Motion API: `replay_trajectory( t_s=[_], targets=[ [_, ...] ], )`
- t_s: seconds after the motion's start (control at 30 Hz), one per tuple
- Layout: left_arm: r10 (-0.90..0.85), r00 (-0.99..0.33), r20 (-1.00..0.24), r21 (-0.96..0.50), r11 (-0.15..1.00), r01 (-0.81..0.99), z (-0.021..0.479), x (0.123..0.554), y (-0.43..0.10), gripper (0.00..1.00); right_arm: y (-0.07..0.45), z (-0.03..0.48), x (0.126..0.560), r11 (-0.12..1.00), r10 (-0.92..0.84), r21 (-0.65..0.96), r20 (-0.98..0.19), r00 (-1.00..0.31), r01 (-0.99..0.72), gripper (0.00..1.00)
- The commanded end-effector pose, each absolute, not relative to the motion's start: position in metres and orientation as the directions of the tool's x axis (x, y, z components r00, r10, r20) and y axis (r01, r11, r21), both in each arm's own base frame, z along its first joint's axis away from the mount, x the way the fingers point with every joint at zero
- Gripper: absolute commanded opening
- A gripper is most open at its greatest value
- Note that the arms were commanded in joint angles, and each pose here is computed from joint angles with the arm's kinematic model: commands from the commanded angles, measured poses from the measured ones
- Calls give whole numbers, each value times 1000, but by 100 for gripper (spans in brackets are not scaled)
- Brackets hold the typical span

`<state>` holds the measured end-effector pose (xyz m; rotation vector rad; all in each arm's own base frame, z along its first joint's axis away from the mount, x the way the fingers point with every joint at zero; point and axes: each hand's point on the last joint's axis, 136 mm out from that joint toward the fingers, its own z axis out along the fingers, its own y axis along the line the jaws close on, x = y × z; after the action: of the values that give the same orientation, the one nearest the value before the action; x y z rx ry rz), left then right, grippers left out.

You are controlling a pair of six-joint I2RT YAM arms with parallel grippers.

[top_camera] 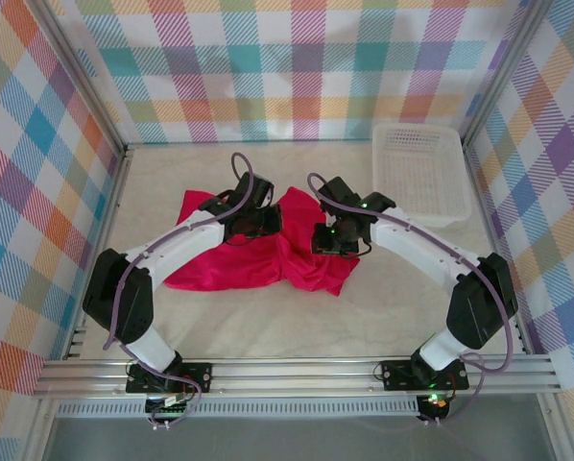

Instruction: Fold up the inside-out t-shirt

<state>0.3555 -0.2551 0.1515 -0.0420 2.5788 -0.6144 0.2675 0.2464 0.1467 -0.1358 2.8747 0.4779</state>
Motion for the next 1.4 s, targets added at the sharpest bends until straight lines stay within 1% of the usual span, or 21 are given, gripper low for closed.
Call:
replay_trajectory(
  t_s=[0.0,0.2,0.3,0.33,0.37,0.43,0.47,0.5,0.67,0.73,0.8,0.87,0.93,1.03,1.13,1.17,1.2,1.23,1.27,1.3,1.37],
  targets=[
    [-152,-869,-471,-467,879,99,165,356,-258,0,264,152,279,934,-90,307,-293,-952,-183,30],
    [-150,-877,-457,-472,876,97,160,353,-259,0,281,136,297,942,-139,253,-308,-941,-222,40],
    [-151,-876,-458,-475,875,98,161,352,-258,0,284,125,306,950,-157,215,-301,-941,-227,41],
    [-151,-875,-461,-474,875,100,162,351,-258,0,284,121,309,955,-161,196,-296,-942,-225,39],
    [-152,-874,-461,-474,875,98,163,351,-257,0,283,119,310,957,-166,183,-289,-943,-225,32],
    [-149,-872,-467,-470,877,102,165,351,-256,0,281,122,312,963,-172,155,-281,-944,-222,9],
    [-148,-870,-469,-467,878,102,166,350,-255,0,280,127,311,963,-172,153,-285,-943,-222,2],
    [-148,-868,-474,-464,880,104,166,351,-255,0,279,138,311,962,-167,159,-296,-941,-221,0],
    [-150,-861,-487,-461,881,107,169,362,-258,0,287,221,296,907,-146,313,-395,-907,-282,0],
    [-157,-860,-486,-479,871,112,173,368,-264,0,296,255,287,835,-126,443,-423,-897,-326,0],
    [-164,-854,-493,-489,864,116,179,372,-267,0,302,281,281,729,-93,584,-431,-897,-356,0],
    [-170,-851,-497,-496,860,118,182,374,-268,0,298,289,286,646,-46,682,-413,-910,-343,0],
    [-174,-851,-496,-504,855,119,185,375,-269,0,284,284,299,617,6,726,-389,-921,-303,0],
    [-181,-853,-490,-517,848,117,188,372,-269,0,262,255,324,641,77,736,-344,-936,-218,0],
    [-202,-853,-482,-541,834,109,191,368,-269,0,237,202,346,748,125,655,-299,-946,-108,0],
    [-209,-852,-480,-553,826,109,192,368,-271,0,228,185,351,796,140,602,-290,-947,-67,2],
    [-224,-853,-471,-573,813,102,193,367,-273,0,214,168,357,850,161,527,-283,-946,-13,9],
    [-234,-857,-459,-593,799,100,192,366,-276,0,206,156,360,879,175,476,-273,-946,25,11],
    [-242,-859,-451,-608,788,97,192,367,-278,0,201,152,361,893,187,447,-271,-944,49,12],
    [-247,-862,-443,-619,779,95,190,367,-281,0,199,152,359,900,194,433,-275,-942,59,17],
    [-248,-868,-429,-623,777,86,185,367,-282,0,201,159,352,908,187,416,-303,-934,47,23]
  ],
)
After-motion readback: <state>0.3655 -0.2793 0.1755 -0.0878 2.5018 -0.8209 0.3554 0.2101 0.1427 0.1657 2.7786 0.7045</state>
